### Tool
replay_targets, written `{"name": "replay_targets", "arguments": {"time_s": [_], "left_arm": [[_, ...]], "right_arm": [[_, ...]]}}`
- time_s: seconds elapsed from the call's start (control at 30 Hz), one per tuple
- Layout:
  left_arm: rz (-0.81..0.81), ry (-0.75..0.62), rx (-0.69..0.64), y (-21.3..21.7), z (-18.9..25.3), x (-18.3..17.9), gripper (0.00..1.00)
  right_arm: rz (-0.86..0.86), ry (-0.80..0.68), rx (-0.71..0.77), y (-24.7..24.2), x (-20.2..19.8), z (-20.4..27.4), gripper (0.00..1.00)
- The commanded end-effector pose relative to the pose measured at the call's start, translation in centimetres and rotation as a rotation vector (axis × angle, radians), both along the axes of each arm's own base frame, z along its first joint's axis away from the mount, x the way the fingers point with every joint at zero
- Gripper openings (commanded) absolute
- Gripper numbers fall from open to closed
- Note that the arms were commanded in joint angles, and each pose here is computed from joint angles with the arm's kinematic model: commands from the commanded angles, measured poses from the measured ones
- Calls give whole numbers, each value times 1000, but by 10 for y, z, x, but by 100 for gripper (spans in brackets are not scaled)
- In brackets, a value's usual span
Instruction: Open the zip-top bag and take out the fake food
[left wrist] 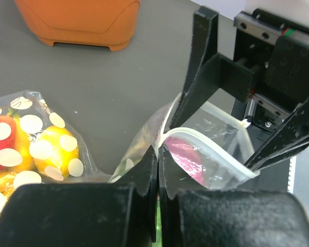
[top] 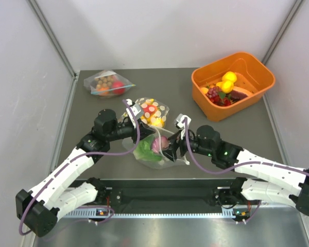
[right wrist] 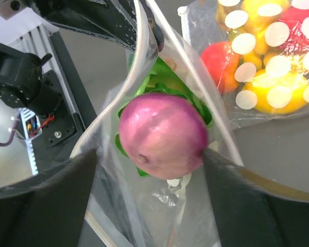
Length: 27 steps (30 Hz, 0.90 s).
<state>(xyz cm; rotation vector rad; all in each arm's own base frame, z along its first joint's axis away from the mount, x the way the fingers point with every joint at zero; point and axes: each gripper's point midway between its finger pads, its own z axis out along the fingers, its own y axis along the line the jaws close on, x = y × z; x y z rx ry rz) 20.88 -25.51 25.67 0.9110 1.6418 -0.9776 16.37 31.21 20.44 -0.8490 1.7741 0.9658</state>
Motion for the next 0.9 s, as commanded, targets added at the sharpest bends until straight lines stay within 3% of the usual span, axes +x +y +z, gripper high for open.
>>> {"name": "replay_targets", "arguments": {"time_s": [0.0,0.1,0.63,0.7,0.8,0.83,0.87], "left_arm": [[-43,-84,-53,-7,21,-1,0],[-55,-76,-55,-8,21,-2,0],[-82,-65,-60,-11,20,-7,0],[-81,-64,-59,-11,19,-7,0],[-75,-66,-56,-10,19,-6,0],[-74,-66,-56,-10,19,-5,0],[-72,-68,-56,-10,19,-5,0]], "right_arm": [[39,-1,64,14,-7,7,86],[20,0,64,17,-2,5,99],[-136,46,21,25,29,-33,100],[-134,46,20,26,29,-35,95],[-151,43,21,23,30,-34,72],[-149,37,33,22,29,-30,59],[-178,30,25,17,32,-30,54]]}}
